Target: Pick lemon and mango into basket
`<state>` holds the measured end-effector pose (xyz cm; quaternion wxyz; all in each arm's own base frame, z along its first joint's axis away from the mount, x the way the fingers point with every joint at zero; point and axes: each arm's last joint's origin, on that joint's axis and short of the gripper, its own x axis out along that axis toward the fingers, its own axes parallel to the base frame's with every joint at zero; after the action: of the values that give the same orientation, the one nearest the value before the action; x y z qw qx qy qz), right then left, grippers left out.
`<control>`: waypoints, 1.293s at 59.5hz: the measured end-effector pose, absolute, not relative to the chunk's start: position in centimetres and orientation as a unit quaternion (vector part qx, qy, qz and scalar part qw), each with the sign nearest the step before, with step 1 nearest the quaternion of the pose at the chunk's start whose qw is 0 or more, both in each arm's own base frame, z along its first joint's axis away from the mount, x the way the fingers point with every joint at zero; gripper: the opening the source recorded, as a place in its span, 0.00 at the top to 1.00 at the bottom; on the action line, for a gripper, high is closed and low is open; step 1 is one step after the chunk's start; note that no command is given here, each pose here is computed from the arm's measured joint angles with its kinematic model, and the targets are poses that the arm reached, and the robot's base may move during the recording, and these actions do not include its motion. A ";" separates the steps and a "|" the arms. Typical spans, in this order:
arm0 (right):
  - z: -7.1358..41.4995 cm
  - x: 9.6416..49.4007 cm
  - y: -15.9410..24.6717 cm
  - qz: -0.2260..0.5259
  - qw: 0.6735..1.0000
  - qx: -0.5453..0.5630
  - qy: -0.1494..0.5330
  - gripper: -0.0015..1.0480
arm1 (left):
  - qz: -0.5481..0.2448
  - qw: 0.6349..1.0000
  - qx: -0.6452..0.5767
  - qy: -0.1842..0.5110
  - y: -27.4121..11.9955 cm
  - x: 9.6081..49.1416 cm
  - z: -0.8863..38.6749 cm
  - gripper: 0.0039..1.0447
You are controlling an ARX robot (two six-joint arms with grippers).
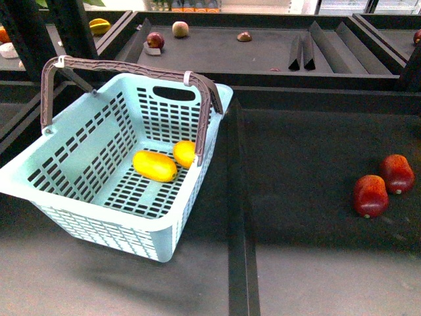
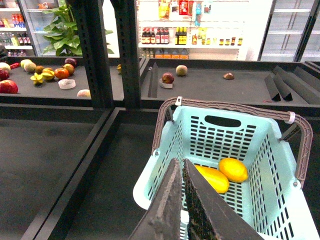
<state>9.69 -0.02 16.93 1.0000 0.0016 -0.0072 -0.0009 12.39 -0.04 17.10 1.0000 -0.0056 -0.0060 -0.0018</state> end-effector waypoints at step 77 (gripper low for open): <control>16.9 9.7 0.0 -0.001 1.000 0.002 -0.007 0.08 | -0.002 1.000 -0.006 -0.005 0.0 9.7 16.8 0.94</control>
<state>9.69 -0.02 16.93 1.0000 0.0016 -0.0072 -0.0009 9.71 -0.03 16.85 1.0000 -0.0056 -0.0054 -0.0016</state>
